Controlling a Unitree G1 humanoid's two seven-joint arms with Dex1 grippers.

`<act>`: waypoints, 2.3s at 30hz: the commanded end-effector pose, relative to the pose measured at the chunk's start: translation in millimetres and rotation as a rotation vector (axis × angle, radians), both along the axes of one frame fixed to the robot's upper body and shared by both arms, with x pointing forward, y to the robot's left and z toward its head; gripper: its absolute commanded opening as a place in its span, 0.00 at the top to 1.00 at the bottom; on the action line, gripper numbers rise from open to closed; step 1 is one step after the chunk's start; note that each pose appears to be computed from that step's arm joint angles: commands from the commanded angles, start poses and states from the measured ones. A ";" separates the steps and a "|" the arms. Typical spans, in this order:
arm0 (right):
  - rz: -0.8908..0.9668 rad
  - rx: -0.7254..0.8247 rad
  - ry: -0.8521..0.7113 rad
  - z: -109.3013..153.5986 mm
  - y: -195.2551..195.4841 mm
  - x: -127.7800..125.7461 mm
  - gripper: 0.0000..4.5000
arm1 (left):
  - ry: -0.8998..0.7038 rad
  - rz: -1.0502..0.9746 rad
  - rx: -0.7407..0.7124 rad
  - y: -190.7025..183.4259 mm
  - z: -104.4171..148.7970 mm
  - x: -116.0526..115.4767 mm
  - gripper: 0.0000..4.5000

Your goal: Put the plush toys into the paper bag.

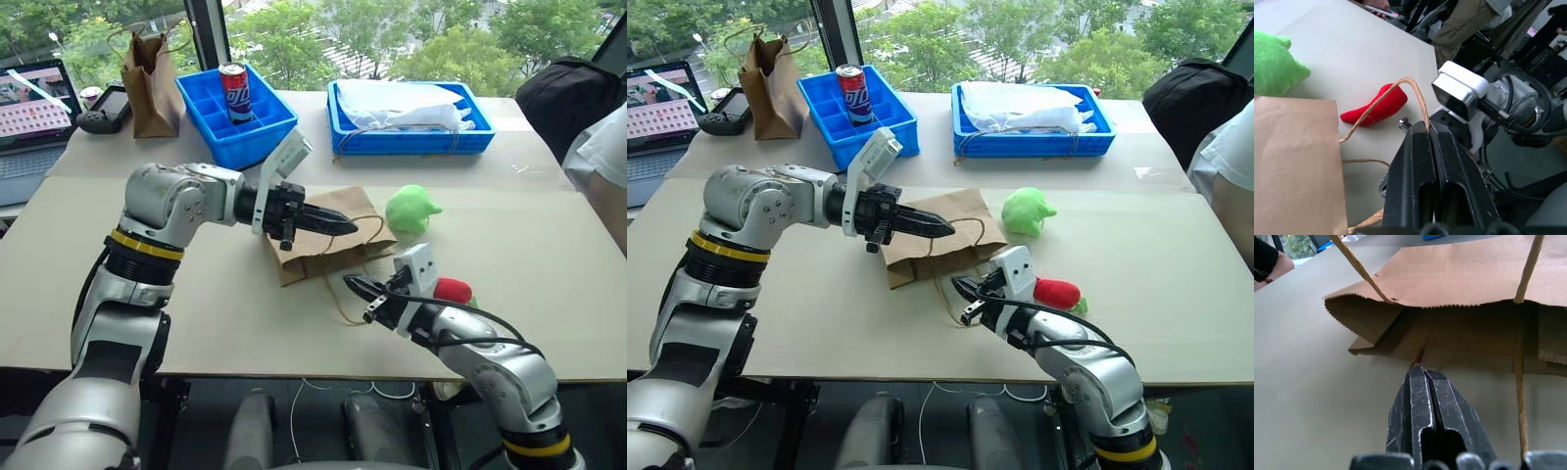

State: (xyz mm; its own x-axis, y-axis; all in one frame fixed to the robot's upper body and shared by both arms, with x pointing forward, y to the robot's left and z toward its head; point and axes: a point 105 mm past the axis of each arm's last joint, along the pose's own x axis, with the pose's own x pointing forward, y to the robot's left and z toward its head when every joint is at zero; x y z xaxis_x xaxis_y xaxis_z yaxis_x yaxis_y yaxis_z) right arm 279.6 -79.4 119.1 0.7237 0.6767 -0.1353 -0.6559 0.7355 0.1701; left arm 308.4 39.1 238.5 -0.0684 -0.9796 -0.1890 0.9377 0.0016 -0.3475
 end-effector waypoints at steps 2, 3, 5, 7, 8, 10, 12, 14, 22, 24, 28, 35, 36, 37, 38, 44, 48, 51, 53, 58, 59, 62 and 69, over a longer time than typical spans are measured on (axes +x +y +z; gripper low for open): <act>-0.032 0.036 -0.102 16.9 3.1 14.5 0.99 | -0.018 -0.048 -0.042 -1.9 18.1 -13.7 1.00; -0.032 0.033 -0.103 14.0 5.6 18.8 0.99 | -0.018 -0.056 -0.038 -2.1 18.2 -16.1 1.00; -0.034 0.018 -0.111 7.5 10.3 27.3 0.99 | -0.008 -0.062 -0.036 -3.5 18.8 -18.5 1.00; -0.046 0.008 -0.119 2.9 13.0 35.6 0.99 | -0.006 -0.057 -0.035 -3.9 19.4 -18.5 1.00; -0.047 -0.008 -0.120 -0.3 14.2 38.6 0.99 | -0.004 -0.051 -0.037 -3.8 20.1 -17.9 1.00; -0.036 -0.084 -0.111 -13.9 15.8 43.0 0.99 | -0.002 -0.023 -0.051 -3.7 24.9 -12.6 1.00; -0.040 -0.119 -0.093 -24.6 15.1 45.7 0.99 | -0.003 0.020 -0.070 -3.2 31.5 -4.2 1.00; -0.040 -0.162 -0.082 -33.8 13.4 46.3 0.99 | -0.011 0.068 -0.097 -1.5 41.1 5.8 1.00; -0.011 -0.247 -0.053 -51.0 11.7 39.5 0.99 | -0.192 0.176 -0.163 9.7 90.4 31.9 1.00; -0.003 -0.254 -0.052 -51.6 12.6 38.4 0.99 | -0.239 0.169 -0.169 9.5 99.4 31.1 1.00; 0.003 -0.263 -0.046 -52.9 12.4 37.3 0.99 | -0.351 0.139 -0.165 8.6 112.2 26.0 1.00; 0.010 -0.276 -0.035 -54.5 10.6 35.9 0.99 | -0.526 0.059 -0.165 7.7 135.8 9.6 1.00; 0.011 -0.276 -0.035 -54.4 10.6 35.7 0.99 | -0.544 0.049 -0.159 7.8 137.4 7.7 1.00; 0.011 -0.276 -0.034 -54.4 10.5 35.6 0.99 | -0.557 0.040 -0.154 7.9 137.9 6.3 1.00; 0.012 -0.277 -0.034 -54.3 10.4 35.6 0.99 | -0.567 0.034 -0.149 8.0 138.1 5.3 1.00; 0.005 -0.273 -0.056 -46.8 8.2 37.0 0.99 | -0.540 0.052 -0.077 12.5 103.1 13.8 1.00; 0.009 -0.227 -0.102 -28.2 8.5 37.3 0.99 | -0.520 0.071 -0.073 13.1 92.4 17.1 1.00; 0.006 -0.148 -0.168 3.5 10.3 36.1 0.99 | -0.502 0.086 -0.091 13.8 90.3 19.0 1.00; 0.009 -0.085 -0.193 23.3 10.3 32.9 0.87 | -0.495 0.095 -0.103 13.9 91.6 20.2 1.00; 0.036 -0.028 -0.234 62.3 -3.5 15.7 0.51 | -0.484 0.096 -0.124 13.2 95.0 20.2 1.00; 0.039 -0.027 -0.239 68.9 -8.2 12.3 0.44 | -0.482 0.096 -0.127 13.0 95.2 20.3 1.00; 0.028 -0.060 -0.270 95.5 -38.1 1.4 0.20 | -0.466 0.084 -0.136 10.9 93.8 18.9 1.00; -0.183 -0.243 -0.248 117.2 -121.9 5.3 0.01 | -0.452 0.068 -0.137 6.4 89.0 16.8 1.00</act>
